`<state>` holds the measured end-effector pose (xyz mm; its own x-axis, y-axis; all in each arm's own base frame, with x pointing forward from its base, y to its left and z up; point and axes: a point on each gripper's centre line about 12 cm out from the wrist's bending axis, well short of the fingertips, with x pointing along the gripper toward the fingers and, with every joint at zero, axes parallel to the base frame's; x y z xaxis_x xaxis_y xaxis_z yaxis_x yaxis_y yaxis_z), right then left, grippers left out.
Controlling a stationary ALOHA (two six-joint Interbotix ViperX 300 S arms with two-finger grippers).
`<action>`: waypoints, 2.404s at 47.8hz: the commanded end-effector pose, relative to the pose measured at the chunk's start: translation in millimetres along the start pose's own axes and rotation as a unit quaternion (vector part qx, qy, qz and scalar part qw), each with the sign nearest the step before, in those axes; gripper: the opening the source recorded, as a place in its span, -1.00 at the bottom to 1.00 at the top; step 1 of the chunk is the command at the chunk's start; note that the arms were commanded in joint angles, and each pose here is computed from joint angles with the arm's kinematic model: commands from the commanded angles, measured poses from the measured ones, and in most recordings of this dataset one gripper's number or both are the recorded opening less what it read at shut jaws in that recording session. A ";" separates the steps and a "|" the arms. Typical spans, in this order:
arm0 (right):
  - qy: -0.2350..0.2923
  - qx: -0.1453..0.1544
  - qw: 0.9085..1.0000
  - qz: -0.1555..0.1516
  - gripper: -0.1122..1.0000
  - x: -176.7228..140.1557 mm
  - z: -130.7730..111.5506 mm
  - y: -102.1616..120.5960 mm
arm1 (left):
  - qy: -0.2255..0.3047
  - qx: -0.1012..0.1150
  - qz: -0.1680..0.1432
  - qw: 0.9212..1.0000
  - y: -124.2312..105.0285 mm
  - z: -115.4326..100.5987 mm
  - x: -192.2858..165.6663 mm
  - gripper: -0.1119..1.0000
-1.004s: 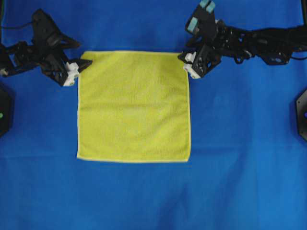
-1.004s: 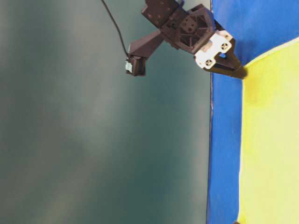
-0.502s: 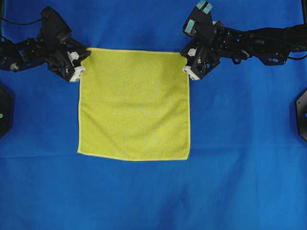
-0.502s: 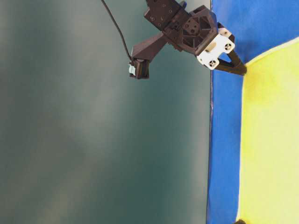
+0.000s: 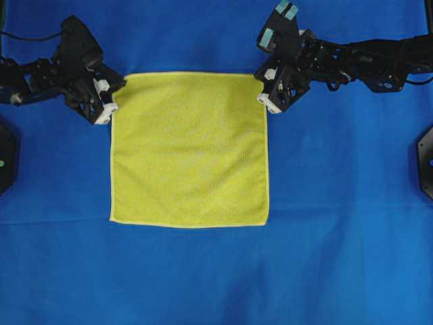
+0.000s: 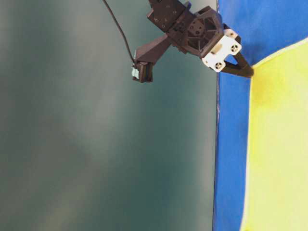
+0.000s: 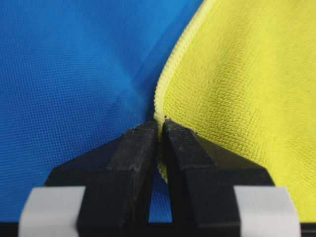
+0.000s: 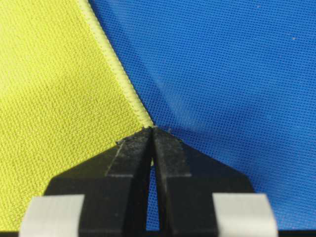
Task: Fold the yellow towel.
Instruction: 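Lift the top corners and fold them down toward the bottom edge, then release the corners and reposition both grippers at the folded edge ends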
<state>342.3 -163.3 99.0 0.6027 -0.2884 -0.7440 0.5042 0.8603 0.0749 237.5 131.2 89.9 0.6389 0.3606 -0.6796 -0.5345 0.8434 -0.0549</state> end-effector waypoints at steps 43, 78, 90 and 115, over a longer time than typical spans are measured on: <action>-0.036 -0.099 0.988 0.114 -0.79 -79.7 -10.9 103.2 | -0.012 0.149 -0.172 0.974 -102.5 -16.0 -71.6 -0.70; 0.010 -0.124 0.971 0.203 -0.79 -100.9 -56.8 183.5 | 0.044 0.155 -0.303 0.939 -190.2 -49.9 -100.7 -0.71; 0.015 -0.125 0.971 0.201 -0.78 -95.6 -57.4 185.6 | 0.045 0.156 -0.303 0.939 -191.3 -50.1 -100.7 -0.60; -0.024 -0.137 0.968 0.210 0.31 -113.7 -33.9 186.4 | 0.020 0.160 -0.286 0.944 -176.9 -25.1 -108.4 0.40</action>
<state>342.0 50.0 156.4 0.7111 0.1059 -0.6950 0.0291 0.9833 0.1796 246.3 -76.2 148.8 0.7284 -0.2245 -0.6474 0.1176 0.9717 -0.2047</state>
